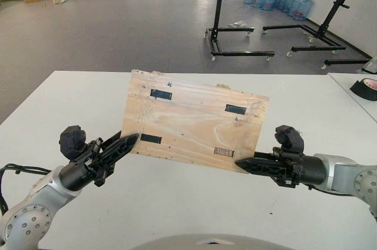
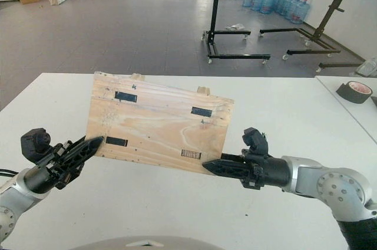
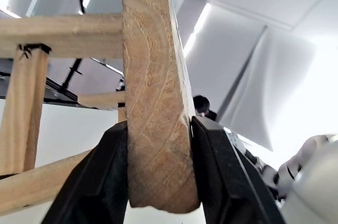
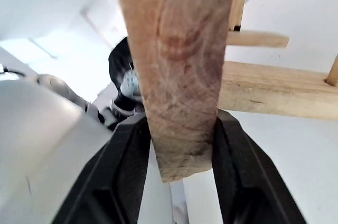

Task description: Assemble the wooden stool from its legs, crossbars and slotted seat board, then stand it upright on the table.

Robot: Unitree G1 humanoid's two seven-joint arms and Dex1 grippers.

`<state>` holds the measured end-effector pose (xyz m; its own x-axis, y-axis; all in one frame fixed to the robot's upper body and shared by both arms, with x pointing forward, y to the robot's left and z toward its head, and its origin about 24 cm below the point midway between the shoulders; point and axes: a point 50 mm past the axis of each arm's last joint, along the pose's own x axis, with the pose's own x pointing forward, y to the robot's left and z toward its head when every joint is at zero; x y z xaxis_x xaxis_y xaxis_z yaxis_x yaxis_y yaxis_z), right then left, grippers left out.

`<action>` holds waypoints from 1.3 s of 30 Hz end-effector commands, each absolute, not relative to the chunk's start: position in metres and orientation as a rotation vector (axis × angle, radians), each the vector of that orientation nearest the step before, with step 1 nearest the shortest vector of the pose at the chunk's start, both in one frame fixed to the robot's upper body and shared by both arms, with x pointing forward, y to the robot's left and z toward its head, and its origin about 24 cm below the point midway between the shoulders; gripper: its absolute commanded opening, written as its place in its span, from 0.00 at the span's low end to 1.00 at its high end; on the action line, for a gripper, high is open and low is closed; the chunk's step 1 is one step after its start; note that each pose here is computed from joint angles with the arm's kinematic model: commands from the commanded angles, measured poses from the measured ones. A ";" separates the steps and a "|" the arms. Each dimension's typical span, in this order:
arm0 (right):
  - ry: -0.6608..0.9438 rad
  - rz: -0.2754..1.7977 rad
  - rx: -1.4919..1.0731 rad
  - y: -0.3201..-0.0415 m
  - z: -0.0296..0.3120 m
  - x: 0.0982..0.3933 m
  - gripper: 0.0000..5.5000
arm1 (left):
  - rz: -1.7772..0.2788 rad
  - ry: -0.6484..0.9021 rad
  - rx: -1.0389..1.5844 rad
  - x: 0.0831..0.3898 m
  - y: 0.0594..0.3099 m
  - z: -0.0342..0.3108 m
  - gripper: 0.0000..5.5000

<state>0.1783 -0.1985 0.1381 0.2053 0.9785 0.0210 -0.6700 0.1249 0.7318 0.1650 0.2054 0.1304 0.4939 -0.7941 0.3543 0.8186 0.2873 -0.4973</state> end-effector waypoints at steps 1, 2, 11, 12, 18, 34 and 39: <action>0.259 1.381 0.973 -0.174 0.176 0.180 0.28 | -1.232 -0.086 -0.512 0.166 0.164 0.163 0.28; 0.243 1.359 1.000 -0.172 0.176 0.180 0.28 | -1.210 -0.105 -0.543 0.169 0.163 0.167 0.28; 0.059 1.169 1.244 -0.141 0.178 0.175 0.28 | -1.102 -0.145 -0.622 0.182 0.151 0.177 0.28; 0.051 1.160 1.263 -0.138 0.179 0.175 0.28 | -1.098 -0.149 -0.627 0.184 0.150 0.178 0.28; 0.117 1.164 1.313 -0.125 0.173 0.169 0.28 | -1.114 -0.133 -0.685 0.188 0.143 0.177 0.28; 0.176 0.782 1.416 -0.109 0.200 0.171 0.26 | -0.745 0.118 -1.125 0.178 0.120 0.197 0.28; 0.223 0.670 1.502 -0.103 0.216 0.175 0.25 | -0.527 0.252 -1.175 0.186 0.124 0.187 0.28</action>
<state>0.1903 -0.1358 0.1883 0.9288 0.3421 0.1424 -0.1498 -0.0047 0.9887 0.1953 0.1520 0.1966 0.9209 -0.3462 0.1792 0.2760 0.2545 -0.9268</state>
